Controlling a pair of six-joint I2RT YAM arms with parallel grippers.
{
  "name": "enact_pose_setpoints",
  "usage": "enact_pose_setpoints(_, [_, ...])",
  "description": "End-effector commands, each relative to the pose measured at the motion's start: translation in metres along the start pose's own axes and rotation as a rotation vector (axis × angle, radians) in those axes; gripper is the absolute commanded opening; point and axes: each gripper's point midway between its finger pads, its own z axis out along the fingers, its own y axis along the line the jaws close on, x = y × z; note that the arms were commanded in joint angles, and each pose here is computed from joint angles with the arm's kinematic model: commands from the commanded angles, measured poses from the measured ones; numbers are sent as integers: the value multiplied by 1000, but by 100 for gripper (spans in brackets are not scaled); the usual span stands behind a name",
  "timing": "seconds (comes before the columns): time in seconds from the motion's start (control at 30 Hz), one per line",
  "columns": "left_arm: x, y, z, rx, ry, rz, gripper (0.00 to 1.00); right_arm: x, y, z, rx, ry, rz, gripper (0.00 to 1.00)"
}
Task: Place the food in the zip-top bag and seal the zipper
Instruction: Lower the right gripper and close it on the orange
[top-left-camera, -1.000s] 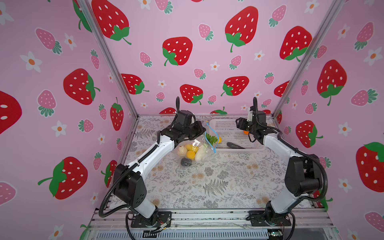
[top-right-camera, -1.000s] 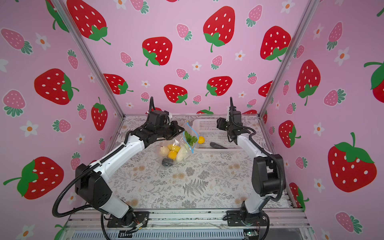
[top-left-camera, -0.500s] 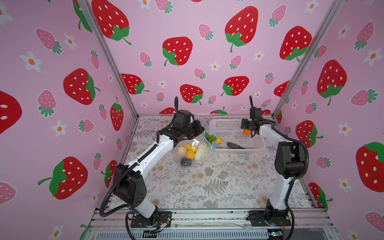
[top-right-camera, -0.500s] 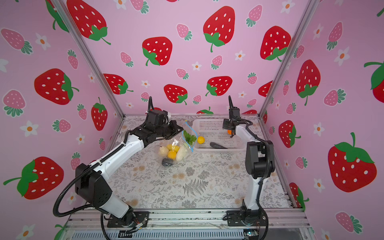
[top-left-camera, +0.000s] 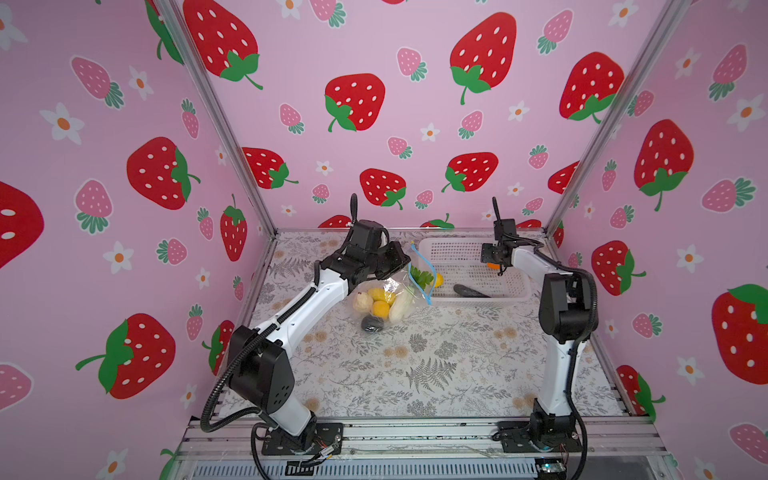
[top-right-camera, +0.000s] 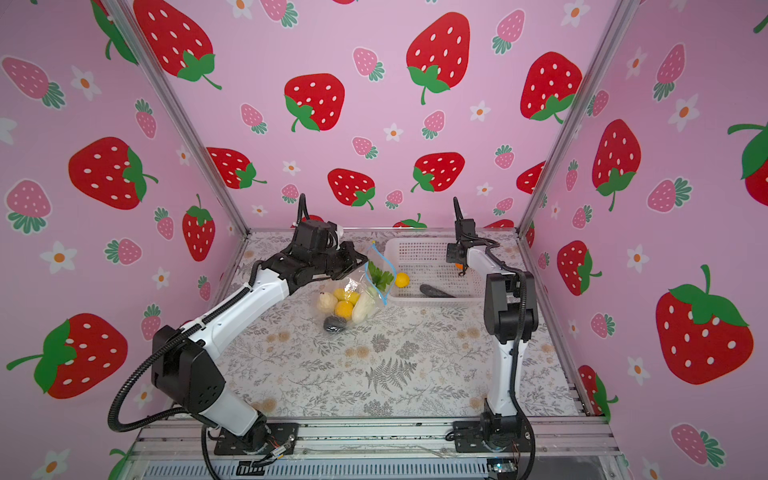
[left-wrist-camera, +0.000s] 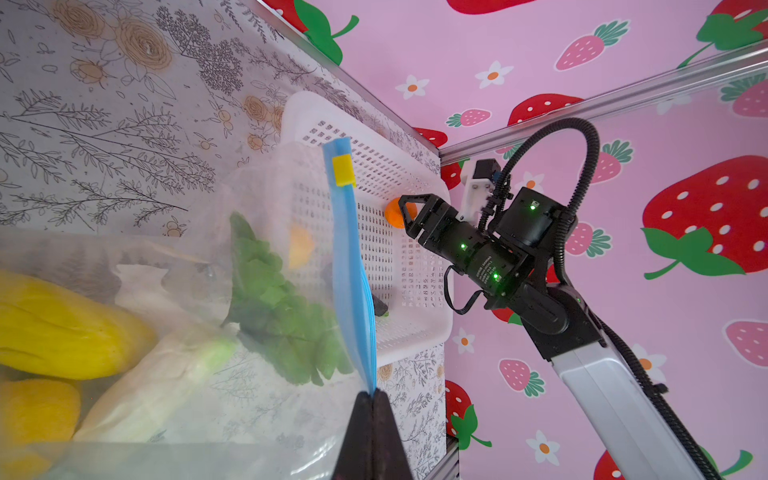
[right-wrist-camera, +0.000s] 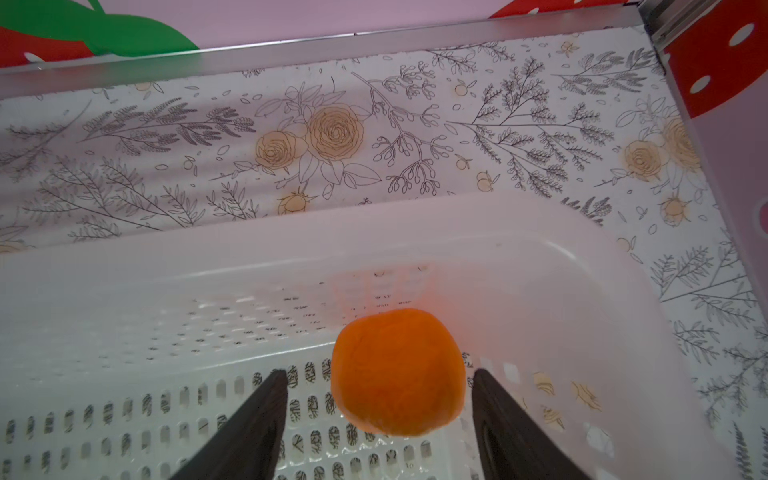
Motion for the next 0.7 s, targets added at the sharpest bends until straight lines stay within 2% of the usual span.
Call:
enact_pose_setpoints(0.0, [-4,-5,-2,7,-3,14,0,-2,-8,3,28,16,-16,73])
enact_pose_setpoints(0.3, [-3,-4,-4,1,-6,18,0,4,-6,17,13,41,-14,73])
enact_pose_setpoints(0.67, [-4,-3,-5,-5,-7,16,0,11,2,27,-23,61,-6,66])
